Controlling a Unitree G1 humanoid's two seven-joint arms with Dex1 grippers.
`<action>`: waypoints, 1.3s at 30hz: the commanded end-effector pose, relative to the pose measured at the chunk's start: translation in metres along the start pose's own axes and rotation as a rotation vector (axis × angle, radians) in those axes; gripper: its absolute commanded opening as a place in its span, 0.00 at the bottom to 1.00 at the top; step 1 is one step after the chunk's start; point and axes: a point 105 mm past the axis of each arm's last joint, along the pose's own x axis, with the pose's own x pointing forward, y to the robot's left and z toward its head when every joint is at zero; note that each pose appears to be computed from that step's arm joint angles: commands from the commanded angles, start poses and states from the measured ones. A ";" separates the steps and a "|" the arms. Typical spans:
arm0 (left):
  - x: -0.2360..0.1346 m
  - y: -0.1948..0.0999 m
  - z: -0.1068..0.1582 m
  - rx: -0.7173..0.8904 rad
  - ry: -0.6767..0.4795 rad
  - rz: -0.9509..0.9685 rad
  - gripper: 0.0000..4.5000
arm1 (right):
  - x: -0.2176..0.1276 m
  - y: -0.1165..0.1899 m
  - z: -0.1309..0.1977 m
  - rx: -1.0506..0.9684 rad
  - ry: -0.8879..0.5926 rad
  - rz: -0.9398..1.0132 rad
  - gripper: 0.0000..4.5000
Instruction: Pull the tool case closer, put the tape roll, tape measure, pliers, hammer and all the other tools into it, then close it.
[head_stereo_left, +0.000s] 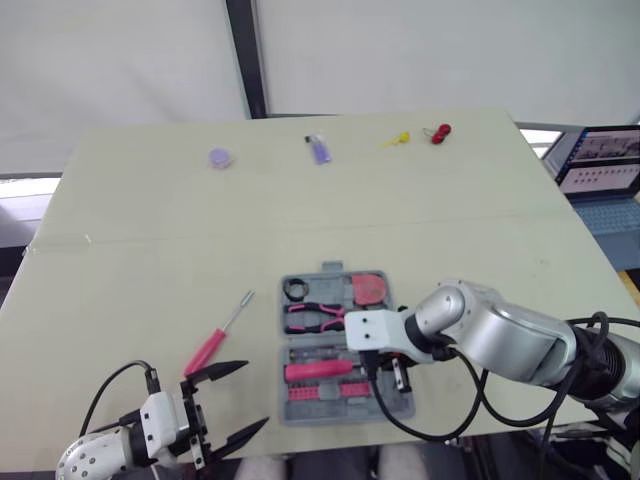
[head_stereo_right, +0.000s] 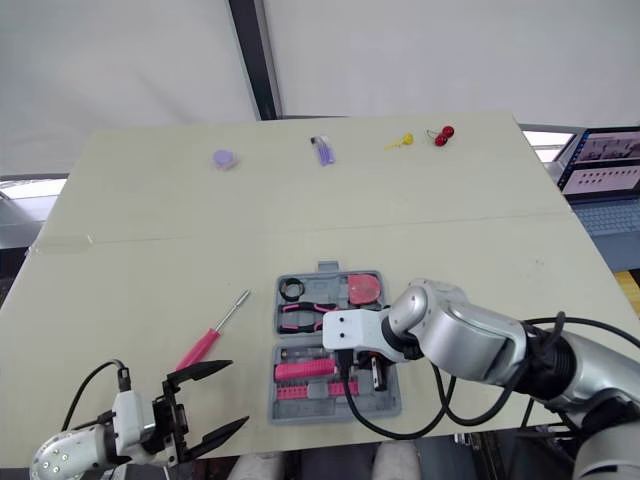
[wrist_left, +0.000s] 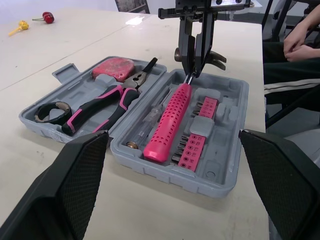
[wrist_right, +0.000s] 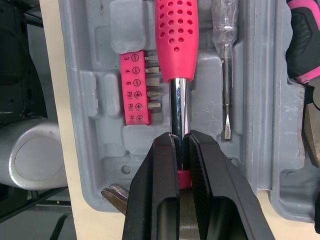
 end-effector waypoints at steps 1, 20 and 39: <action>0.001 0.000 0.004 0.025 -0.007 -0.006 1.00 | 0.001 0.003 0.003 -0.019 -0.006 0.000 0.00; -0.001 -0.001 0.004 0.031 0.001 0.004 1.00 | 0.009 0.003 0.003 -0.012 -0.006 0.005 0.00; 0.000 -0.001 0.001 0.022 0.013 -0.001 1.00 | 0.007 0.006 0.000 -0.032 -0.003 0.018 0.21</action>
